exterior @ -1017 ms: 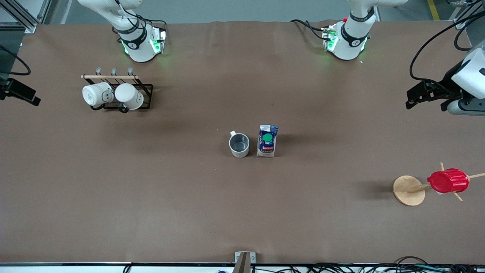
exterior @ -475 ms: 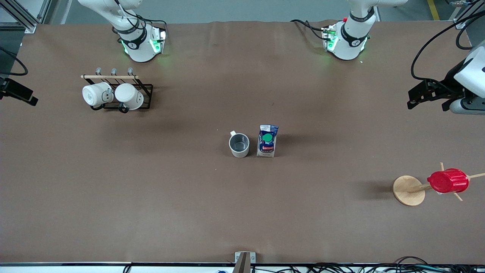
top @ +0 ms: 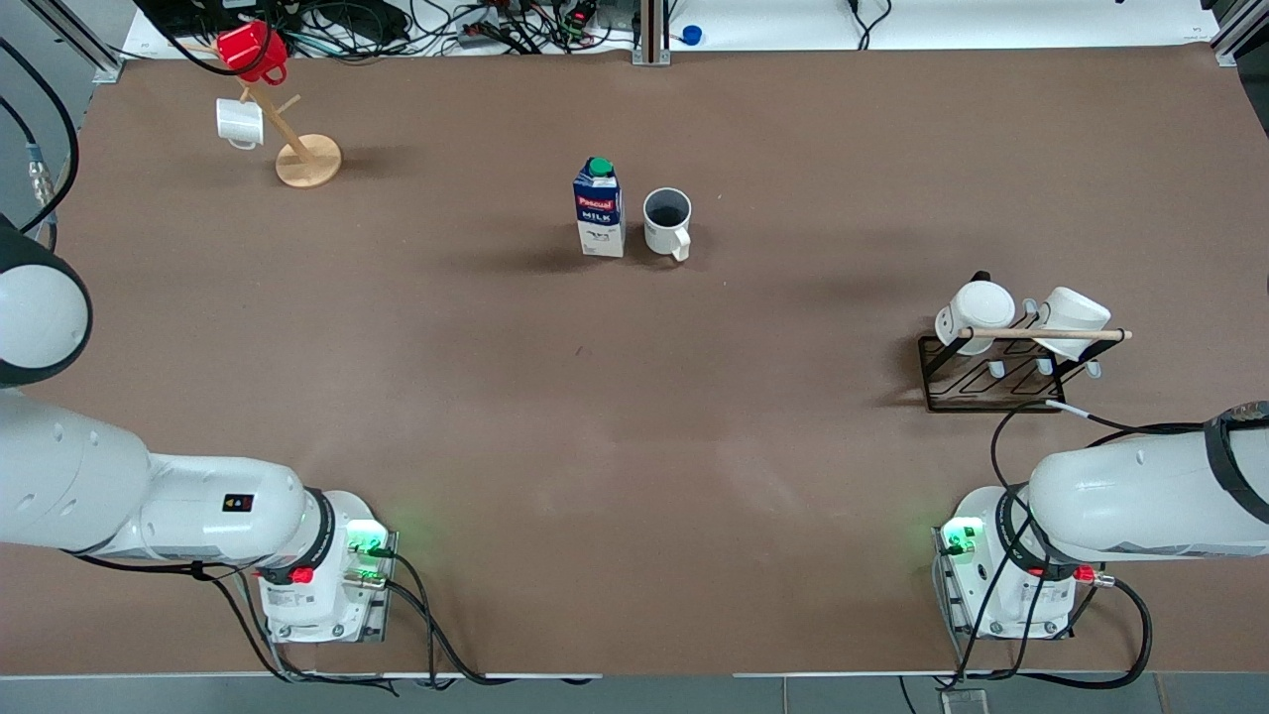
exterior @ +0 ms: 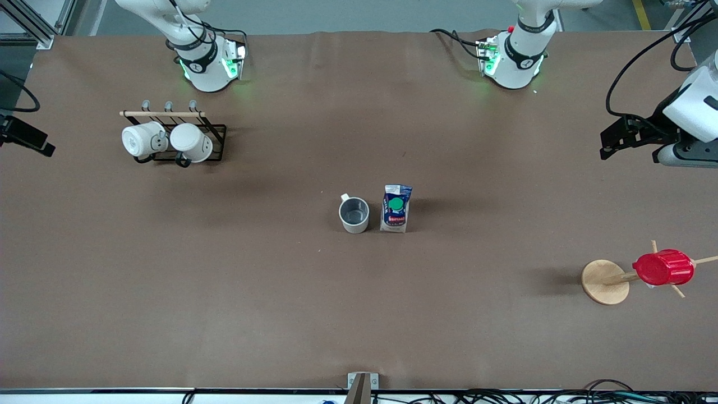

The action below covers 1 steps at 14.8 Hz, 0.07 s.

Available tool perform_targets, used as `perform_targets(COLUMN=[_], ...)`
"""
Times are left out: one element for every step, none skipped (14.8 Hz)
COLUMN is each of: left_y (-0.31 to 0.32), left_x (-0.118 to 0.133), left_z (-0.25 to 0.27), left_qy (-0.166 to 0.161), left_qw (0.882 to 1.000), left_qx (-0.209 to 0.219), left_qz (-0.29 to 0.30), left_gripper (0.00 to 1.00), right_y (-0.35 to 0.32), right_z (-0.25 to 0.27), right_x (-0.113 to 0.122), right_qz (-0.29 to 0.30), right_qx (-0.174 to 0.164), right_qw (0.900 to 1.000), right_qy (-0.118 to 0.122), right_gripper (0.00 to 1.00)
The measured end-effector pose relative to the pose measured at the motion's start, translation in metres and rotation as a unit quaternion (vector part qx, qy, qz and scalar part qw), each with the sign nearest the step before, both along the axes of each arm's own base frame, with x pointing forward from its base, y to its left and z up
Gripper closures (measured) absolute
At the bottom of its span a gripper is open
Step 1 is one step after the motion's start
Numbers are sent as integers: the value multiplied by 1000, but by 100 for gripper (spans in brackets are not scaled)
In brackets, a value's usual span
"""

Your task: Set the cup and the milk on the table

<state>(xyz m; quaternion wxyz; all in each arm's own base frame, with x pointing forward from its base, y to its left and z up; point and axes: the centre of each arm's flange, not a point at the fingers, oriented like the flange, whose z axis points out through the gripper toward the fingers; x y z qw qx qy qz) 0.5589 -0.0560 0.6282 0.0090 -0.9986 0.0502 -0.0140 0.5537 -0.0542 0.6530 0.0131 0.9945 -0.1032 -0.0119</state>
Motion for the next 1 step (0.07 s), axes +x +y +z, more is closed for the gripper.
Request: perform_targets(left_y=[1], left_x=[0], left_z=[0], left_qy=[0], left_qw=[1000], left_qx=[0], left_qz=[1], left_gripper=[2], right_y=[0], right_z=[0], right_x=[0], right_qz=[0], right_qx=[0], right_qw=[1000], right_qy=[0], right_gripper=[0])
